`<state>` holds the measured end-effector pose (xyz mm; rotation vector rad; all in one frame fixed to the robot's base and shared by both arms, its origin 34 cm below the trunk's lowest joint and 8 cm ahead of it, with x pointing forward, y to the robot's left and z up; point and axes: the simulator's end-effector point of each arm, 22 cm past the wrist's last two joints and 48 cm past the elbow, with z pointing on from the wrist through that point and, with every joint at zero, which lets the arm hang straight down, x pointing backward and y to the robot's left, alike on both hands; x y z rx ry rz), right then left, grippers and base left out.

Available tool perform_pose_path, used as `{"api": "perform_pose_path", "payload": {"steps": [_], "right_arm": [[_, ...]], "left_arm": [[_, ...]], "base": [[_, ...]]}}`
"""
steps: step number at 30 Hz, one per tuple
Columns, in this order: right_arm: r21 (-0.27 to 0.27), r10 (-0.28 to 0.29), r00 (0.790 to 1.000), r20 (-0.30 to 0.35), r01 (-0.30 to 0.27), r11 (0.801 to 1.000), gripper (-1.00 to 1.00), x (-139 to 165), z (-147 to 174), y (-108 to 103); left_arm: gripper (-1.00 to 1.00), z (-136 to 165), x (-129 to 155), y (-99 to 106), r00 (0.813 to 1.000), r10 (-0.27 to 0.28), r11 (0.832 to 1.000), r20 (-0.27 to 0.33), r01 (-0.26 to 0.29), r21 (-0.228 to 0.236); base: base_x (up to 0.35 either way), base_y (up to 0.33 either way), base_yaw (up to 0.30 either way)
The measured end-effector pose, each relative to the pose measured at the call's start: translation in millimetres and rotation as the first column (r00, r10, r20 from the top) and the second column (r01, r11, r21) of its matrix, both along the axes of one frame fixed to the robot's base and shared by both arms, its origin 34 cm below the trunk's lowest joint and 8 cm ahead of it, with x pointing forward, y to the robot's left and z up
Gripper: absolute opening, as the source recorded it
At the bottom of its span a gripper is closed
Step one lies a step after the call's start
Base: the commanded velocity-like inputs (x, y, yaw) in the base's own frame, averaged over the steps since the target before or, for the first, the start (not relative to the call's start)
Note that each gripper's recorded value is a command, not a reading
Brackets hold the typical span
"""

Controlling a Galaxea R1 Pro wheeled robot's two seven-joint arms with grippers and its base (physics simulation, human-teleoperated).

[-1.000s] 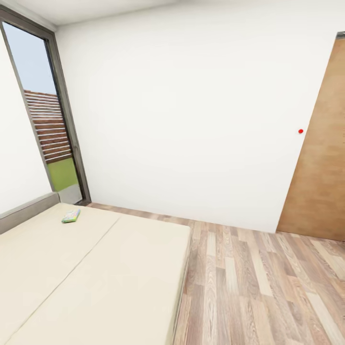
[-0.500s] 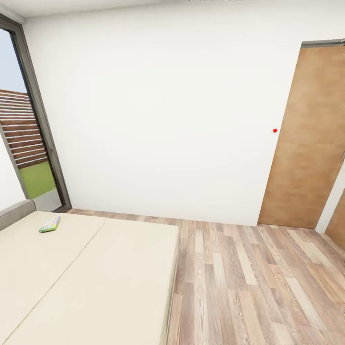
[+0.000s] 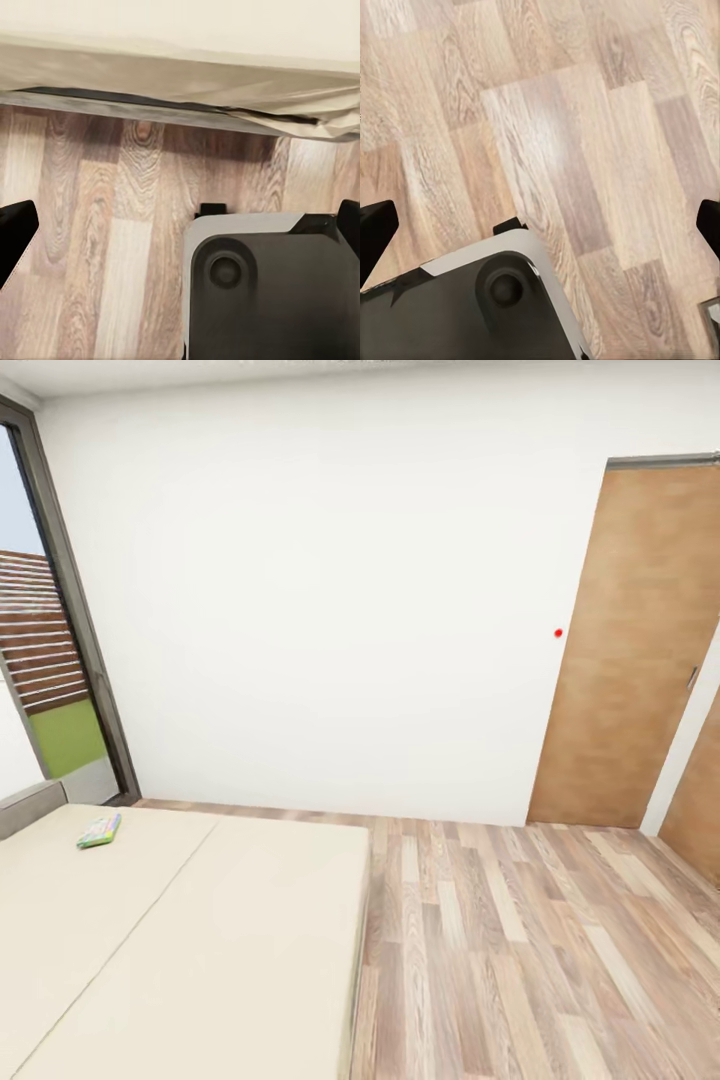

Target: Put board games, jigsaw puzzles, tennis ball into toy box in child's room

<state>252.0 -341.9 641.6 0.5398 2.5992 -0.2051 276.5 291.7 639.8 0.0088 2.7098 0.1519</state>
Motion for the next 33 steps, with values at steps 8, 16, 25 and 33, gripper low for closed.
{"api": "perform_pose_path", "payload": {"steps": [8, 16, 25, 33], "right_arm": [[0.000, 0.000, 1.000, 0.004, 0.000, 1.000, 1.00, 1.4, 0.5, 0.1], [0.000, -0.001, 1.000, 0.007, 0.001, 1.000, 1.00, 2.4, 1.0, 0.1], [0.000, 0.000, 1.000, 0.010, 0.000, 1.000, 1.00, 3.8, 1.4, 0.2], [0.000, 0.000, 1.000, 0.012, 0.000, 1.000, 1.00, 4.5, 1.7, 0.2]], "left_arm": [[1.00, 0.6, 1.3, 0.0, 1.000, 0.000, 1.000, 0.004, 0.000, 0.000], [1.00, 1.1, 2.4, 0.0, 1.000, 0.000, 1.000, 0.007, 0.000, 0.000], [1.00, 1.7, 3.5, 0.0, 1.000, 0.000, 1.000, 0.010, 0.000, 0.000], [1.00, 2.0, 4.5, 0.0, 1.000, 0.001, 1.000, 0.013, -0.001, 0.000]], "base": [[-0.004, 0.156, -0.068], [0.000, 0.153, -0.136], [-0.004, 0.037, -0.092], [-0.078, 0.194, -0.123]]}}
